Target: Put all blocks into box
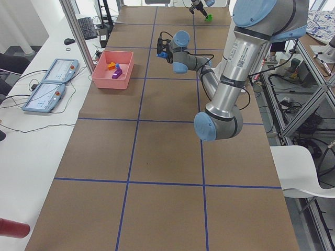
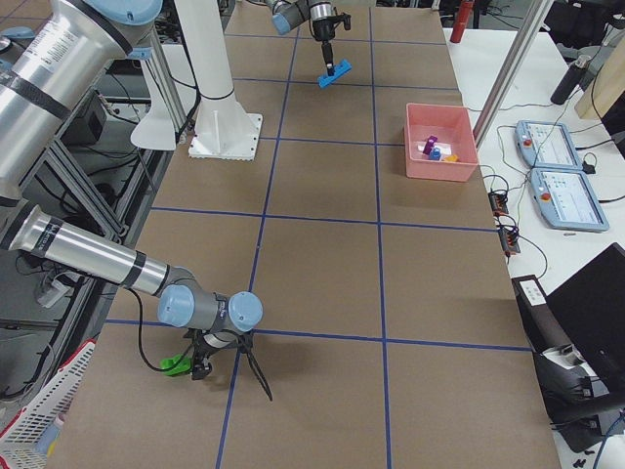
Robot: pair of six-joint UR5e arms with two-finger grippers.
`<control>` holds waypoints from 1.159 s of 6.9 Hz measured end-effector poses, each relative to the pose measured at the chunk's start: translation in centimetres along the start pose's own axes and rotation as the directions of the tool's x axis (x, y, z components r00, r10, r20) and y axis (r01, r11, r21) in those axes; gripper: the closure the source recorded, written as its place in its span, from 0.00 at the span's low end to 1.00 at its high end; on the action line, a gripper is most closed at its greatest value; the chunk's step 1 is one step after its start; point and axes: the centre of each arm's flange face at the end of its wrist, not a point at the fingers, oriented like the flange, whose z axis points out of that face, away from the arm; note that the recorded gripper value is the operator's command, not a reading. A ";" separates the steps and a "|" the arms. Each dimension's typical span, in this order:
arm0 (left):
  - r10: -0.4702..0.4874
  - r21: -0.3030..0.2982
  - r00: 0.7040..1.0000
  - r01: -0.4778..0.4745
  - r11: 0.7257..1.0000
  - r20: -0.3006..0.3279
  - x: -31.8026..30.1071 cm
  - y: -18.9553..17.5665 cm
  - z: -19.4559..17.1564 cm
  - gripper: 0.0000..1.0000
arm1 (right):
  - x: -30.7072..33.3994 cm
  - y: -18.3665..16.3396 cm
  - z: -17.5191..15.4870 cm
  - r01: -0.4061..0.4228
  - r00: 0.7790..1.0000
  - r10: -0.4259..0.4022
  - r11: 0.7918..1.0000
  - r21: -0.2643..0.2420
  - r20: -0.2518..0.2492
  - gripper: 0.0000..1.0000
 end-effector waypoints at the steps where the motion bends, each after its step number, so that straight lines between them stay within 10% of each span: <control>1: -0.033 0.055 0.999 0.033 0.998 0.010 1.9 -1.6 3.1 1.00 | 0.1 0.0 0.2 0.000 1.000 0.000 1.000 -0.006 0.002 0.17; 3: -0.094 0.124 0.995 0.092 0.988 0.016 5.4 -4.3 8.0 1.00 | 0.6 0.3 0.9 -0.009 1.000 0.009 1.000 -0.024 0.003 0.31; 5: -0.110 0.162 0.994 0.105 0.981 0.019 7.3 -6.5 9.6 1.00 | 1.1 0.6 1.5 -0.018 1.000 0.018 0.999 -0.039 0.003 1.00; 8: -0.122 0.189 0.992 0.117 0.975 0.014 10.1 -8.9 10.8 1.00 | 1.2 0.6 1.6 -0.017 1.000 0.017 0.999 -0.041 0.001 1.00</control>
